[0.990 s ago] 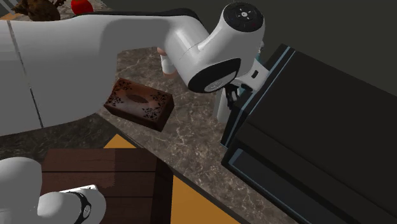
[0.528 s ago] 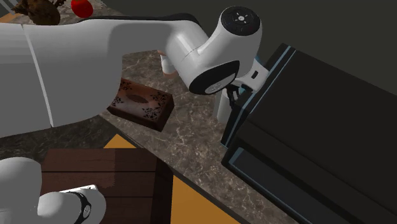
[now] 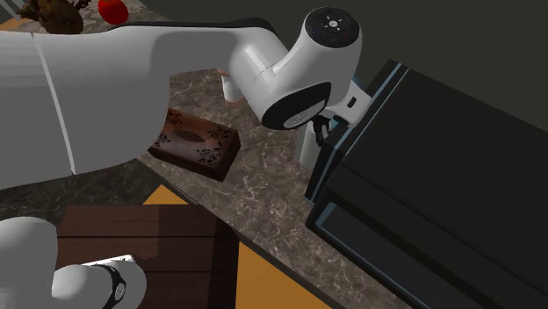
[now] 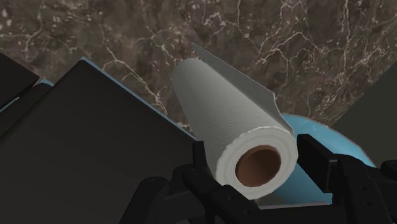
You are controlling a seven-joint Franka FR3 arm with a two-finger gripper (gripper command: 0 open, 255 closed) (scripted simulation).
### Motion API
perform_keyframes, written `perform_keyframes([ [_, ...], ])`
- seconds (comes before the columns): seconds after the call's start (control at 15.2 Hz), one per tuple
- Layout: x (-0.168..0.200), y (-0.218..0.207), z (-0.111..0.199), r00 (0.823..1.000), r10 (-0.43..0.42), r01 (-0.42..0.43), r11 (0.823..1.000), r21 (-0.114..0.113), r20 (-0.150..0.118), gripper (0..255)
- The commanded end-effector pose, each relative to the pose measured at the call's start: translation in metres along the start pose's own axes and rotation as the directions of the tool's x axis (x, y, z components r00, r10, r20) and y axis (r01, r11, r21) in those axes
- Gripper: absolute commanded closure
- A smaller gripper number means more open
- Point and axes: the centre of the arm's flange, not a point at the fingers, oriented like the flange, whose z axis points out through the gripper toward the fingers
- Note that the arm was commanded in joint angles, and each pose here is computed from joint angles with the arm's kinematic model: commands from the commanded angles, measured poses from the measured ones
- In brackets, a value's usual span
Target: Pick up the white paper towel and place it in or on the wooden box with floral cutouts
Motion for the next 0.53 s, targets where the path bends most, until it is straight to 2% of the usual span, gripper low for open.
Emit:
perform_keyframes([
  [0.0,-0.0039,-0.0004,0.0157,1.000,-0.002,0.002,1.000,-0.004,0.030,255],
  [0.46,-0.0037,0.0039,0.0099,1.000,-0.002,0.002,1.000,-0.003,0.030,255],
])
